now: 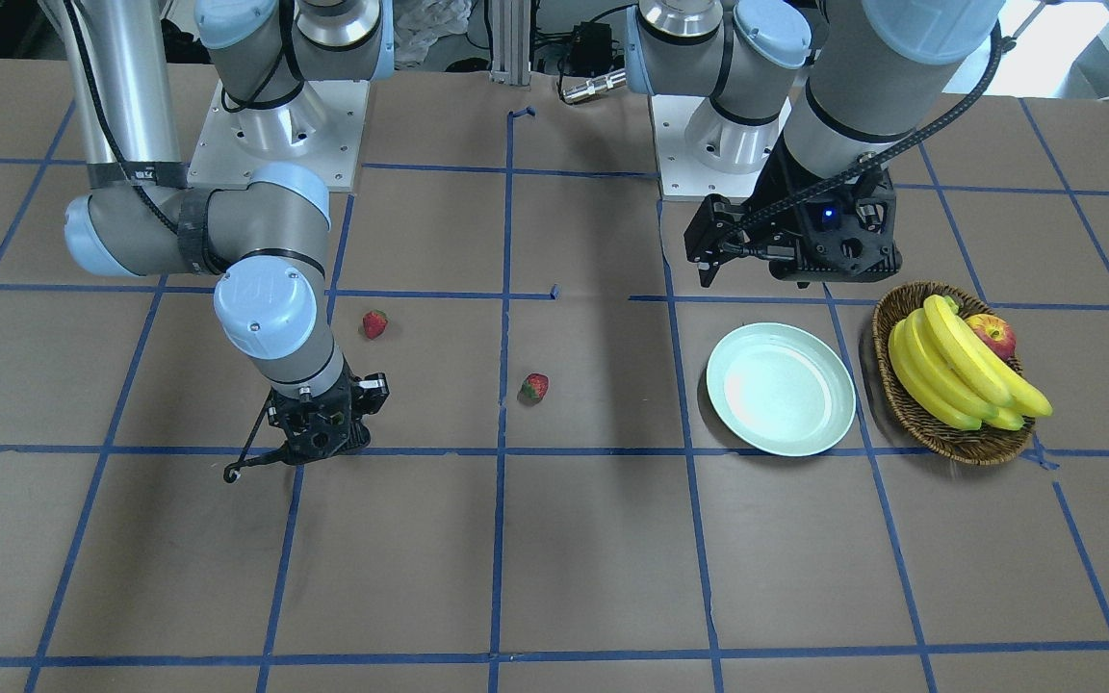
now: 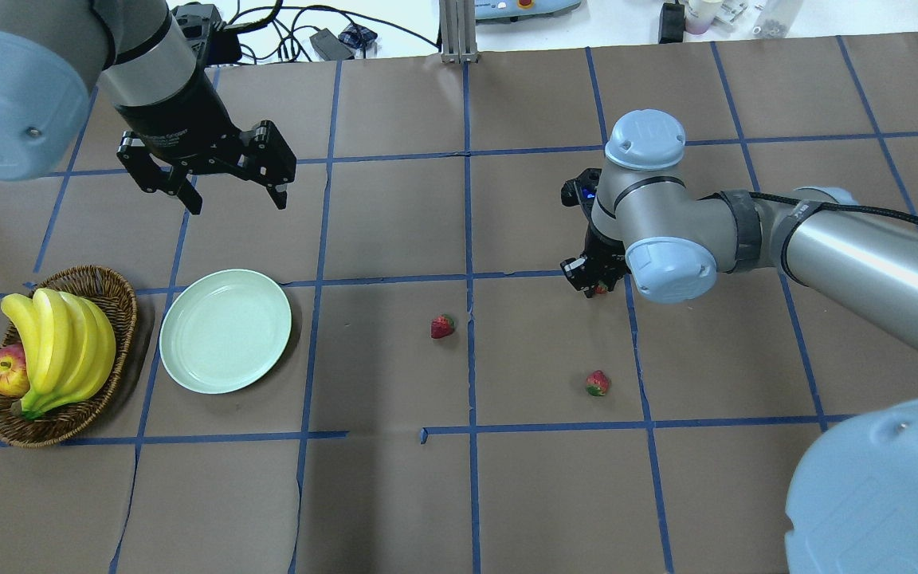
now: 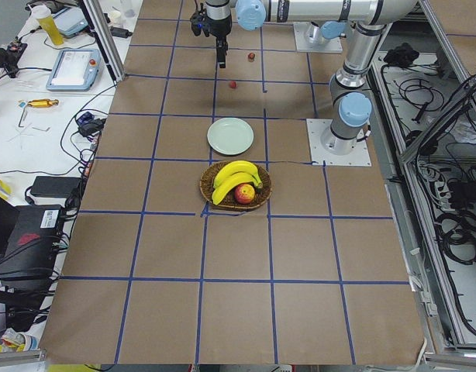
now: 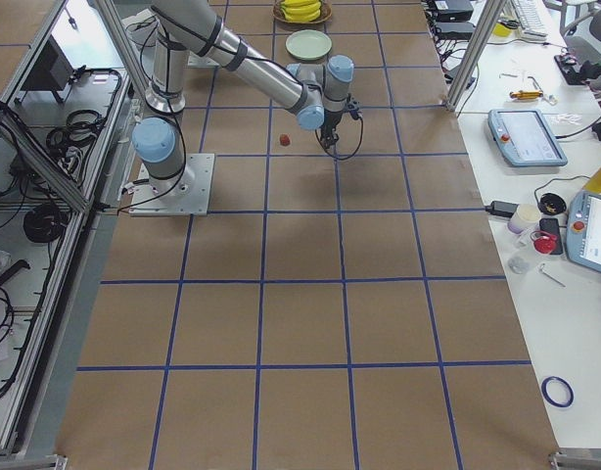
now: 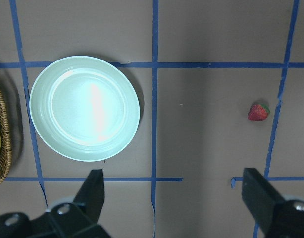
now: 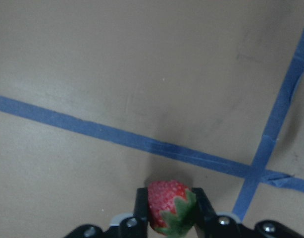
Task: Collect all strawberries into plate
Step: 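Grasp a second strawberry with the right gripper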
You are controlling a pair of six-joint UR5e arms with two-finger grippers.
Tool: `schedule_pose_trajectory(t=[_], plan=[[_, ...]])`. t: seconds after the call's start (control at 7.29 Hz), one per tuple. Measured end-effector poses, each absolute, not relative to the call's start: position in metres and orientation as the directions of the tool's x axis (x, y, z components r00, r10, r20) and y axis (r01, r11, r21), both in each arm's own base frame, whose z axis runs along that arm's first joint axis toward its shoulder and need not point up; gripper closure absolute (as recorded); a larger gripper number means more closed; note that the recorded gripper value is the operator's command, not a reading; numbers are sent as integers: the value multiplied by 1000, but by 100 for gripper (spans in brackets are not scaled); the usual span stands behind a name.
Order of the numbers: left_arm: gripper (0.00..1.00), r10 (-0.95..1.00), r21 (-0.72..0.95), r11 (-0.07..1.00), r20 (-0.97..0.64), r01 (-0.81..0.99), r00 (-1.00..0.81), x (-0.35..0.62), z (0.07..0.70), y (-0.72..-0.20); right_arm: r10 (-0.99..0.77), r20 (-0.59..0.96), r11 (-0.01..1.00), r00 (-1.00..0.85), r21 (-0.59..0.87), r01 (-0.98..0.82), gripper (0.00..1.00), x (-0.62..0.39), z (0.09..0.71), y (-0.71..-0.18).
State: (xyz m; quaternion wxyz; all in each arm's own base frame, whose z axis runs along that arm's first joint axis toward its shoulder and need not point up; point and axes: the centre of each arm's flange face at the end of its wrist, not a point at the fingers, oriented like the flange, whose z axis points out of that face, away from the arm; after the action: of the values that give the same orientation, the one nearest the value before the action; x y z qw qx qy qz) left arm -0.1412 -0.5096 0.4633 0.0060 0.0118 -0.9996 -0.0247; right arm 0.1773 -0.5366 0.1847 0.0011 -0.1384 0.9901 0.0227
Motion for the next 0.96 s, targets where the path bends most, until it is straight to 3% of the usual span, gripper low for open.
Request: schedule_pose_trajectory(t=[0.27, 0.82, 0.96], plan=[[0, -23, 50, 998, 11, -22, -1000, -142, 463, -509, -212, -47, 977, -976, -31, -211, 93, 226, 205, -534], [0, -22, 49, 999, 11, -22, -1000, -143, 464, -509, -94, -224, 995, -970, -60, -82, 88, 405, 238, -468], [0, -22, 48, 999, 11, -21, -1000, -143, 464, -509, -92, -237, 996, -967, -20, -90, 80, 429, 221, -453]])
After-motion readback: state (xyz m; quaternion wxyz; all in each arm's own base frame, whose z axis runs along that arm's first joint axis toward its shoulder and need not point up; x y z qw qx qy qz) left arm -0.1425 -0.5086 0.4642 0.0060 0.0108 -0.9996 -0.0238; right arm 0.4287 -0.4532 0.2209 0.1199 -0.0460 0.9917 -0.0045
